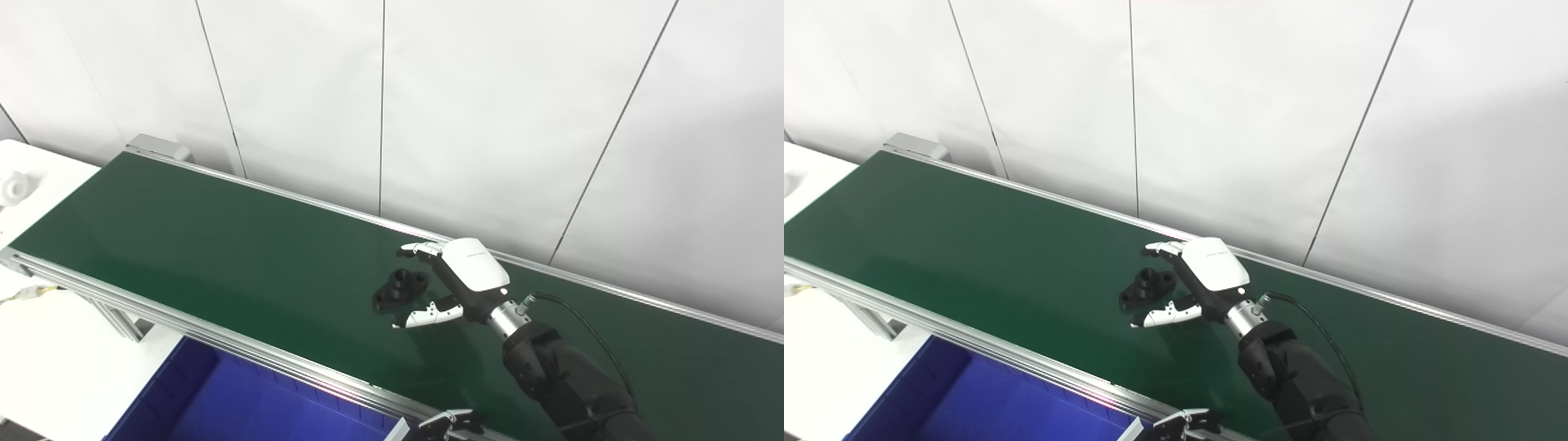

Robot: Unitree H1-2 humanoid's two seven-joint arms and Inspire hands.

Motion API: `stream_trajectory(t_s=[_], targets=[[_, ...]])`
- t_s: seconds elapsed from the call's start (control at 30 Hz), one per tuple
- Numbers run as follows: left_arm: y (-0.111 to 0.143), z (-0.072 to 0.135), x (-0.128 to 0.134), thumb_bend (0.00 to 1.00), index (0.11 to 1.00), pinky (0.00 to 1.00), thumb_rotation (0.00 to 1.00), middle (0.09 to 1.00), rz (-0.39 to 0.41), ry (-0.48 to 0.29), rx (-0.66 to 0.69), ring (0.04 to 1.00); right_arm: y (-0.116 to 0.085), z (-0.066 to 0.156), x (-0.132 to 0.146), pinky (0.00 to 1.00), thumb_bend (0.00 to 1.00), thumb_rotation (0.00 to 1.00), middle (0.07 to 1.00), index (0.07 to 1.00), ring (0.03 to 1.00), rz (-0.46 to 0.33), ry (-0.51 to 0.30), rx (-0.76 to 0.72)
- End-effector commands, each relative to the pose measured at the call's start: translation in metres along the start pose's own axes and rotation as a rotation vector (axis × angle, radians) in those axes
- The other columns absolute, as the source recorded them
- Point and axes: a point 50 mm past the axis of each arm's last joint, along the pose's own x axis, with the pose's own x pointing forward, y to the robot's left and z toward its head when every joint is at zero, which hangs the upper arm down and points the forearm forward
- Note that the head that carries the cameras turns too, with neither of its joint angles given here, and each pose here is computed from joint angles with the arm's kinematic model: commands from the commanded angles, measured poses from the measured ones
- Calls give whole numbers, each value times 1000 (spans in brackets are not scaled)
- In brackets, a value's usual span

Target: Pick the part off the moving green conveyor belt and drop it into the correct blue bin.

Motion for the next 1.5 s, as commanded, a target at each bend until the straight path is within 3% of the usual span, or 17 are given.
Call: stream_trajectory(t_s=[0.0, 0.4, 0.73, 1.47], targets=[[-64, 29, -4, 824, 807, 695, 933, 797, -31, -52, -115, 773, -23, 12, 19, 645, 824, 837, 760, 683, 720, -63, -64, -13], [-71, 33, -7, 808, 809, 699, 925, 797, -32, -50, -119, 775, -21, -1, 18, 633, 811, 767, 694, 656, 674, -7, -7, -36], [-71, 34, -10, 797, 808, 699, 927, 789, -31, -58, -127, 768, -14, -19, 9, 661, 824, 759, 707, 688, 689, 56, 61, -81], [-69, 36, -17, 790, 808, 704, 930, 793, -34, -54, -123, 772, -11, -36, -5, 614, 809, 678, 685, 685, 646, 79, 102, -114]])
